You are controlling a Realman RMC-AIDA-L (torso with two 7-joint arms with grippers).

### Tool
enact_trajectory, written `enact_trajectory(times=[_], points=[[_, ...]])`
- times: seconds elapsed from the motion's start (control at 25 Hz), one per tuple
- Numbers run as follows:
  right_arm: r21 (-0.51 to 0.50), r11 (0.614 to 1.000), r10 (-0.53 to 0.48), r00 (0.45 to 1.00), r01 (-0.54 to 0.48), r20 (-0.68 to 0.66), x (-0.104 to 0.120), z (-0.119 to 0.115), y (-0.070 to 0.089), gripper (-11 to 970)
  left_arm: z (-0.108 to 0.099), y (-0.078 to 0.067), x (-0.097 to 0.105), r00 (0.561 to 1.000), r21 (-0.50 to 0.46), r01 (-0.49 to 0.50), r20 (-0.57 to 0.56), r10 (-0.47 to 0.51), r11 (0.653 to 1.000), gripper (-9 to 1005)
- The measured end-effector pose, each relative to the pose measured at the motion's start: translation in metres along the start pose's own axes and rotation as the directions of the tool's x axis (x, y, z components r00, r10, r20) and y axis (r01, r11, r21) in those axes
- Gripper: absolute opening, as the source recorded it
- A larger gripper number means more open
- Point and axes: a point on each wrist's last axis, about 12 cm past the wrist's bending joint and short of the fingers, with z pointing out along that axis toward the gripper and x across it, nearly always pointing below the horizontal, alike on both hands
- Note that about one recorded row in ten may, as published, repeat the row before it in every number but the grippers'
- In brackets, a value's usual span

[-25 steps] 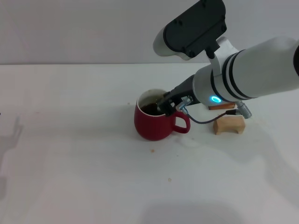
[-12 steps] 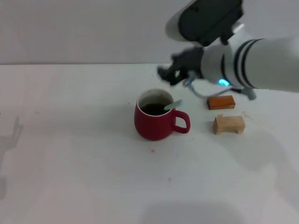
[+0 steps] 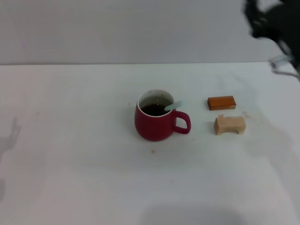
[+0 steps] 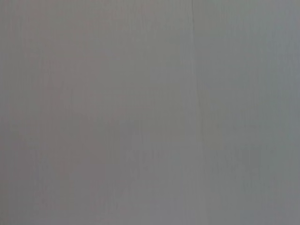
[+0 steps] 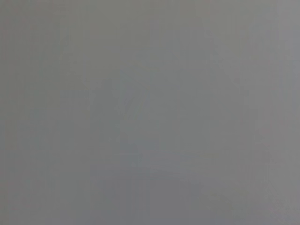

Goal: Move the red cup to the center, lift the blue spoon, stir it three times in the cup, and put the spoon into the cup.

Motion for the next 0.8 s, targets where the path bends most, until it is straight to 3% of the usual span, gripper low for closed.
enact_trajectory(times=[0.04, 0.08, 0.2, 0.36, 0.44, 0.48, 0.6, 0.64, 0.72, 0.8], points=[[0.050, 0.999, 0.000, 1.000, -0.002, 0.023, 0.012, -0.018, -0.008, 428, 0.000, 0.000, 0.000, 1.000, -0.001, 0.000, 0.002, 0.000, 1.000, 846], [0.050, 0.999, 0.000, 1.000, -0.002, 0.023, 0.012, -0.018, -0.008, 428, -0.001, 0.000, -0.001, 1.000, -0.002, 0.001, 0.006, -0.001, 1.000, 846], [0.132, 0.991, 0.026, 1.000, -0.027, 0.013, 0.037, -0.047, -0.019, 429, -0.001, 0.001, -0.001, 1.000, -0.005, 0.001, 0.012, -0.001, 1.000, 846], [0.260, 0.962, 0.081, 0.997, -0.078, 0.000, 0.074, -0.088, -0.032, 431, -0.002, 0.001, -0.002, 1.000, -0.006, 0.001, 0.022, -0.001, 1.000, 846], [0.355, 0.929, 0.104, 0.994, -0.108, 0.031, 0.092, -0.117, -0.037, 432, -0.002, 0.001, -0.003, 1.000, -0.006, 0.001, 0.029, -0.001, 1.000, 847], [0.355, 0.929, 0.104, 0.994, -0.108, 0.031, 0.092, -0.117, -0.037, 432, -0.003, 0.002, -0.004, 0.999, -0.007, 0.003, 0.040, -0.003, 1.000, 847], [0.445, 0.887, 0.100, 0.992, -0.122, 0.072, 0.101, -0.146, -0.040, 433, -0.005, 0.003, -0.005, 0.999, -0.011, 0.019, 0.049, -0.018, 1.000, 847], [0.477, 0.869, 0.093, 0.991, -0.128, 0.096, 0.103, -0.158, -0.040, 500, -0.006, 0.004, -0.005, 0.998, -0.012, 0.029, 0.052, -0.028, 0.999, 847], [0.485, 0.865, 0.089, 0.990, -0.129, 0.105, 0.103, -0.162, -0.039, 633, -0.007, 0.004, -0.005, 0.998, -0.013, 0.037, 0.054, -0.036, 0.999, 847], [0.488, 0.863, 0.086, 0.990, -0.128, 0.108, 0.104, -0.167, -0.038, 633, -0.007, 0.005, -0.005, 0.998, -0.014, 0.039, 0.054, -0.038, 0.999, 846]])
